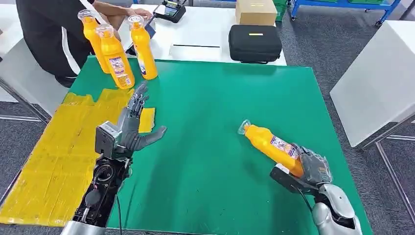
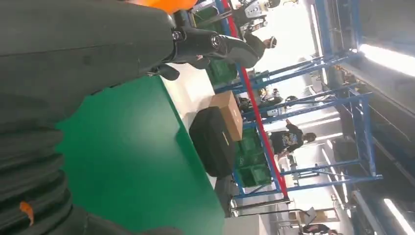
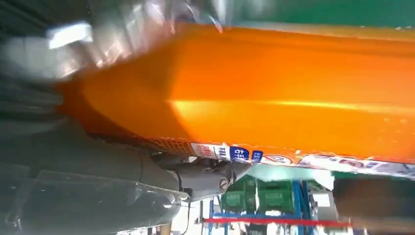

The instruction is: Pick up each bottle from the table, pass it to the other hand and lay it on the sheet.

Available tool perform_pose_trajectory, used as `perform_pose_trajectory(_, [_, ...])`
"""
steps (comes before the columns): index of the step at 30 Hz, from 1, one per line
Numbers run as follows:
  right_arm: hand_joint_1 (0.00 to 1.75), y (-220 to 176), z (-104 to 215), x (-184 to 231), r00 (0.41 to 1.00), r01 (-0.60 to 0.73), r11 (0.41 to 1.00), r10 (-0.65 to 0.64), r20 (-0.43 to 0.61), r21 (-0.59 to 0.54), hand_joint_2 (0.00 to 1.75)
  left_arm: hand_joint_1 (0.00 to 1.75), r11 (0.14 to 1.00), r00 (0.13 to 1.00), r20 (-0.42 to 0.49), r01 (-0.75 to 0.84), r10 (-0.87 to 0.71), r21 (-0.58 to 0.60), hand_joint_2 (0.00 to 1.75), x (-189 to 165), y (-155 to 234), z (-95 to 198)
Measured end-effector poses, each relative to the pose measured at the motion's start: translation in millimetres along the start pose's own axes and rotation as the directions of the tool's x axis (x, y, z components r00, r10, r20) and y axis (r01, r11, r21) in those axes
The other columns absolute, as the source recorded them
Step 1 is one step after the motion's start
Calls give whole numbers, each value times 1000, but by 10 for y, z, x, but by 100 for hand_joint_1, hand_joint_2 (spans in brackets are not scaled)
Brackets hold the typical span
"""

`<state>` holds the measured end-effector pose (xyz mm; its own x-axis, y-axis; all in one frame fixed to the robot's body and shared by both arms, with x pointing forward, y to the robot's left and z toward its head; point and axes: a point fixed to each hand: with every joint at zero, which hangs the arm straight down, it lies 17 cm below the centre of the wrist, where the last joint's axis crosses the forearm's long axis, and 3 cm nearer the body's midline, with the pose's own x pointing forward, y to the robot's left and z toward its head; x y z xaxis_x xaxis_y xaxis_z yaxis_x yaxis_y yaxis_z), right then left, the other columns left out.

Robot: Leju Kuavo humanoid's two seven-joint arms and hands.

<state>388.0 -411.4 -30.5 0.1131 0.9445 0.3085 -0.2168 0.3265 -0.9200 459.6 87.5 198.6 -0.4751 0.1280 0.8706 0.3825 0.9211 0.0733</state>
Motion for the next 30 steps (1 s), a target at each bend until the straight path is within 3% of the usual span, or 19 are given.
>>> perform_pose_trajectory(4, [175,-222,-176,437,989,144,981,-138,57,-131,175,0,1000,999,-26,-27,27,-14,175,-30,-81,-7])
perform_pose_trajectory(11, [175,-564,-398,1256,903,417,877,-369,221,-240,175,0,993,994,-41,-100,97,-58,175,31,-288,-67])
perform_pose_trajectory(19, [175,-870,-415,2034,692,698,684,-568,446,-214,175,0,964,973,-29,-229,227,-136,175,238,-566,-240])
perform_pose_trajectory(24, [175,-965,-459,2534,628,738,657,-583,516,-156,175,0,951,968,-30,-251,249,-179,175,323,-725,-315])
perform_pose_trajectory(30, [175,-891,-488,2956,585,744,664,-594,552,-74,175,0,948,967,-32,-254,252,-191,175,362,-787,-367])
